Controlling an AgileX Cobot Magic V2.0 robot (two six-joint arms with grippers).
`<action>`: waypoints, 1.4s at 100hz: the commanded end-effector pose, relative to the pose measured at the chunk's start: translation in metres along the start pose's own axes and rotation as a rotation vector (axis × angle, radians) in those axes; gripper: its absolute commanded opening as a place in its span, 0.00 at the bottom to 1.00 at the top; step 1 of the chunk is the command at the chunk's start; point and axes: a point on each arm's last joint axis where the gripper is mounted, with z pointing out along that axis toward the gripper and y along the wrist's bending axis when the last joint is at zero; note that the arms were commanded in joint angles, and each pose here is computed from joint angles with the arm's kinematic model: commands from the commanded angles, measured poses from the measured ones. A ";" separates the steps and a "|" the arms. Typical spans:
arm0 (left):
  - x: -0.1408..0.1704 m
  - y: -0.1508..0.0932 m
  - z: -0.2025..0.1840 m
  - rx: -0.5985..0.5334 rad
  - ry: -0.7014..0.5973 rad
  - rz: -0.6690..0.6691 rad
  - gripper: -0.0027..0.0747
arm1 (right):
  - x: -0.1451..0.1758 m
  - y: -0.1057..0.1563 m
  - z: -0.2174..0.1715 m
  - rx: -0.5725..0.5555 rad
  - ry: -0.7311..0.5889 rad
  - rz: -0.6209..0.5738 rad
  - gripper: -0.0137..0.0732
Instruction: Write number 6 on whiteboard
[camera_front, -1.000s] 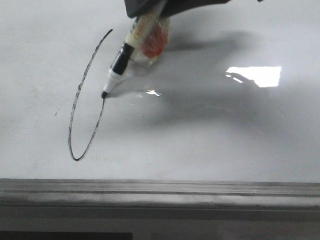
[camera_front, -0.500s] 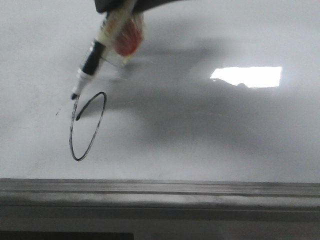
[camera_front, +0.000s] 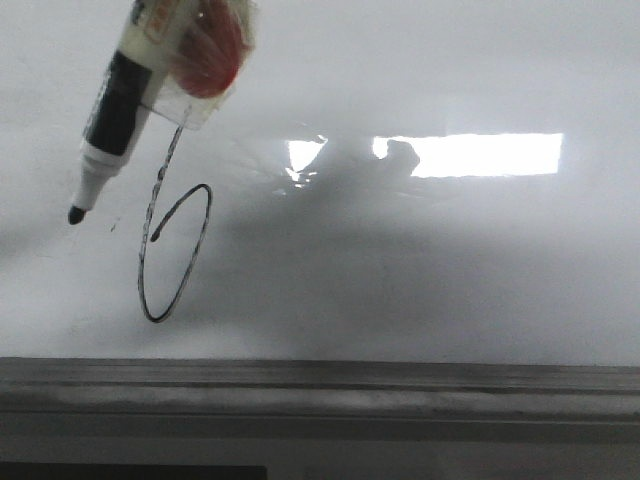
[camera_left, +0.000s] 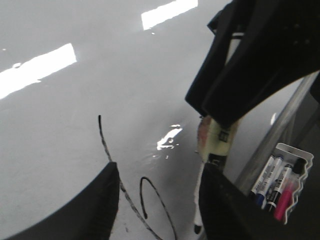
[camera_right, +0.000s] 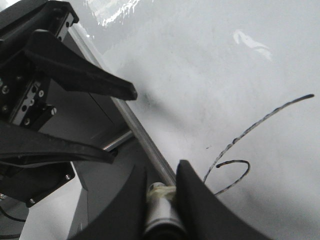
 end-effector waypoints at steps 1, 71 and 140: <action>-0.018 -0.004 0.002 0.045 -0.098 -0.012 0.47 | -0.017 0.002 -0.012 0.008 -0.108 -0.027 0.09; -0.002 -0.017 0.031 0.119 0.041 0.002 0.47 | -0.014 0.020 -0.011 -0.060 -0.105 -0.028 0.09; 0.001 -0.017 0.031 0.113 0.077 -0.024 0.01 | -0.015 0.014 -0.004 -0.035 -0.109 -0.018 0.69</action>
